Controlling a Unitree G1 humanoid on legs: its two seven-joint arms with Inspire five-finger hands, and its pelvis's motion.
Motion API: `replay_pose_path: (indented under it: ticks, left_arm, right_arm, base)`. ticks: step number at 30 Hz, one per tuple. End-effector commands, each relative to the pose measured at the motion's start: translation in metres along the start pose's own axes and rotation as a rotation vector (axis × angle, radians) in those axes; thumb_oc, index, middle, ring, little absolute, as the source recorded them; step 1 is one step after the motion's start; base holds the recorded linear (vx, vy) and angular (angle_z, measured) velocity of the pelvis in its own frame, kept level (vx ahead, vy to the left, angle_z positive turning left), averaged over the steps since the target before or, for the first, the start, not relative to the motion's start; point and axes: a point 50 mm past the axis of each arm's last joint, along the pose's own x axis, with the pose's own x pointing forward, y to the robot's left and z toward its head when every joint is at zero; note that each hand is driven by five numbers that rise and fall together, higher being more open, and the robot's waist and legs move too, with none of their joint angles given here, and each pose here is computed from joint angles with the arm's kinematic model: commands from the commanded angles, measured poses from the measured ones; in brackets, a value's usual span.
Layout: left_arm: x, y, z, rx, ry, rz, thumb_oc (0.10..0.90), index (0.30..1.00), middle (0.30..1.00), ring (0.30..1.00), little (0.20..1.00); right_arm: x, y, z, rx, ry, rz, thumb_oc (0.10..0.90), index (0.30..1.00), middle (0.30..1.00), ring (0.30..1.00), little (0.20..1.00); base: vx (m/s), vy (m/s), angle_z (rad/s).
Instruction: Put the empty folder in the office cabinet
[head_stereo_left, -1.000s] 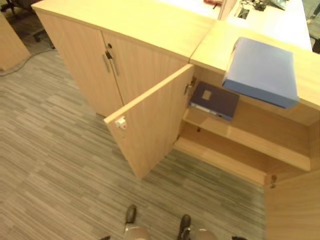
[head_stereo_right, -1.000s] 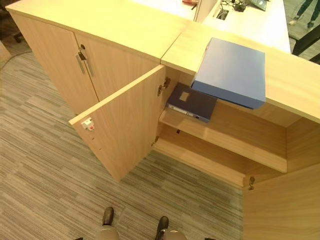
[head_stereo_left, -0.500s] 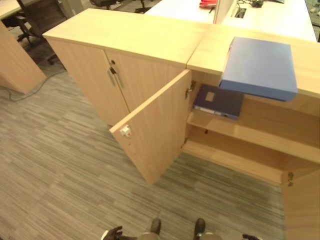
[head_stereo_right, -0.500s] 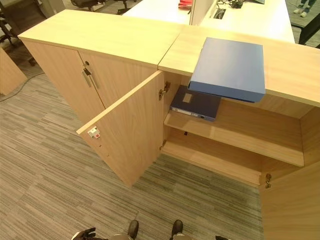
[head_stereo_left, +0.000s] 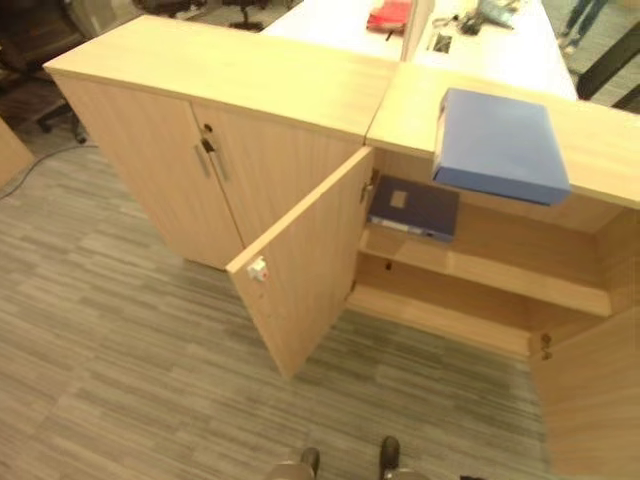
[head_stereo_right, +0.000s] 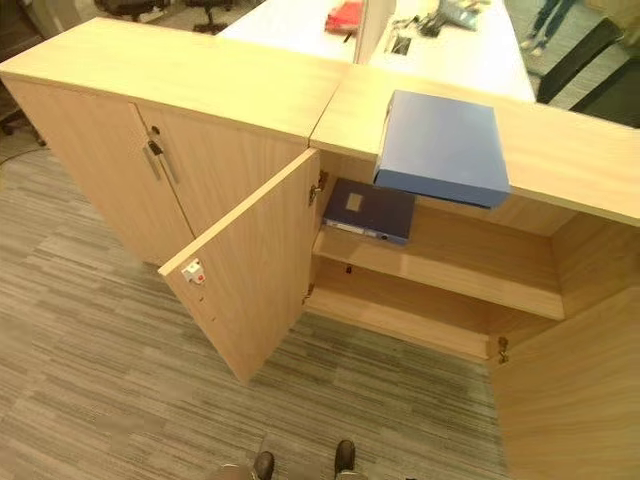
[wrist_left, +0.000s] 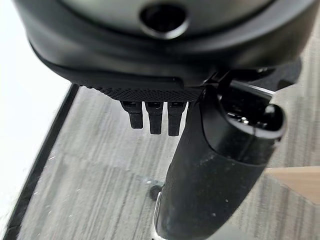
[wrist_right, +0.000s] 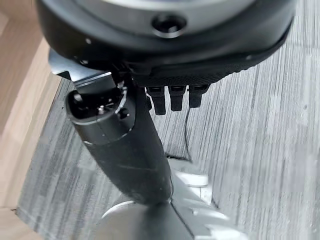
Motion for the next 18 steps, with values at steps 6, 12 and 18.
replay_pose_path:
  ticks: [6, 12, 18]
  left_arm:
    - [0.001, 0.023, 0.009, 0.005, -0.035, 0.077, 0.8, 0.9, 0.9, 0.9, 0.9]
    - [0.001, 0.03, 0.008, -0.025, -0.029, 0.11, 0.8, 0.9, 0.9, 0.9, 0.9]
    - [-0.001, 0.038, -0.008, -0.028, 0.019, 0.137, 0.8, 0.9, 0.9, 0.9, 0.9]
  right_arm:
    - [0.0, -0.008, 0.027, -0.072, -0.094, -0.003, 0.8, 0.9, 0.9, 0.9, 0.9]
    - [0.0, -0.015, 0.021, -0.025, -0.074, -0.026, 0.8, 0.9, 0.9, 0.9, 0.9]
    - [-0.001, -0.009, -0.011, -0.038, 0.028, 0.003, 0.8, 0.9, 0.9, 0.9, 0.9]
  base:
    - [0.09, -0.068, -0.57]
    - [0.21, -0.298, 0.14]
    - [0.29, -0.499, 0.74]
